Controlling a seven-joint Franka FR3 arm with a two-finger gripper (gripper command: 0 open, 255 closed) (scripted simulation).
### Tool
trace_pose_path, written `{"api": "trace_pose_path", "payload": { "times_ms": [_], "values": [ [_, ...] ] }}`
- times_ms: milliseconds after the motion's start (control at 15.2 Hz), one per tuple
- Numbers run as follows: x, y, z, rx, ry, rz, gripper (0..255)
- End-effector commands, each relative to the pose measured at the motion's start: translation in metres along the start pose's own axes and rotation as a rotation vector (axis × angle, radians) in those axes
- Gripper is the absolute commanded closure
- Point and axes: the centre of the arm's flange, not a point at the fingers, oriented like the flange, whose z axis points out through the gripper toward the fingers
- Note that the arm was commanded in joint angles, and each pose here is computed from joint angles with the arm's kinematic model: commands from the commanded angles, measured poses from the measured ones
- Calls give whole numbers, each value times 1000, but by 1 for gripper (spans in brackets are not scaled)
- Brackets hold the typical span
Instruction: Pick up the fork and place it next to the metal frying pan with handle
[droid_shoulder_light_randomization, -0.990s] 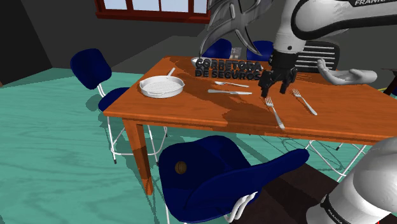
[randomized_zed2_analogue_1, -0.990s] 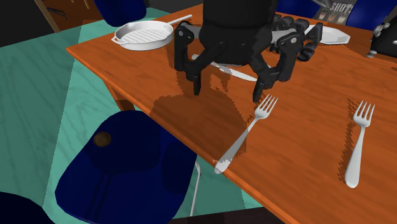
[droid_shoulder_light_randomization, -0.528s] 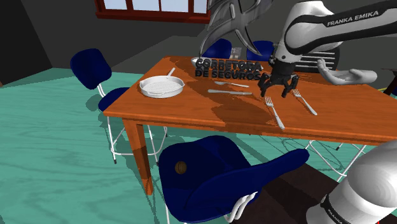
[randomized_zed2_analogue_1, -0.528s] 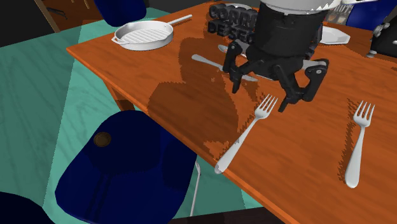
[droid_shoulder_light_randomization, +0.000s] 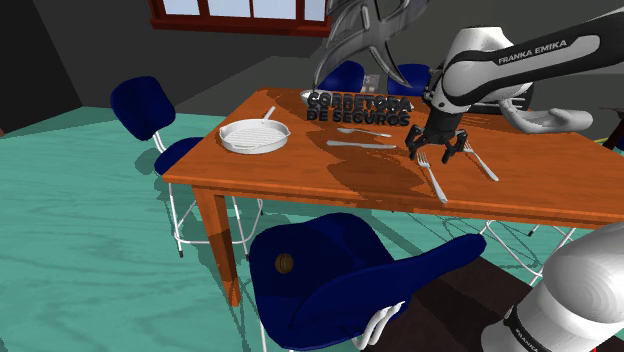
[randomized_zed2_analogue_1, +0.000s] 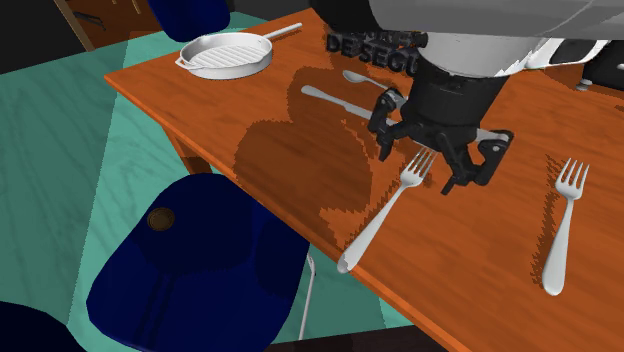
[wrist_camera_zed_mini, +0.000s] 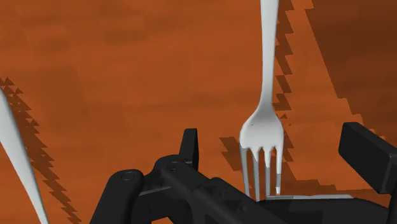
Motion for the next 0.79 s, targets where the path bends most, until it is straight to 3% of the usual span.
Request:
{"api": "trace_pose_path", "payload": {
  "times_ms": [0,528,594,726],
  "values": [
    [1,-1,13,0,1,1,0],
    [1,-1,13,0,1,1,0],
    [1,-1,13,0,1,1,255],
    [1,-1,13,0,1,1,255]
  ]
}}
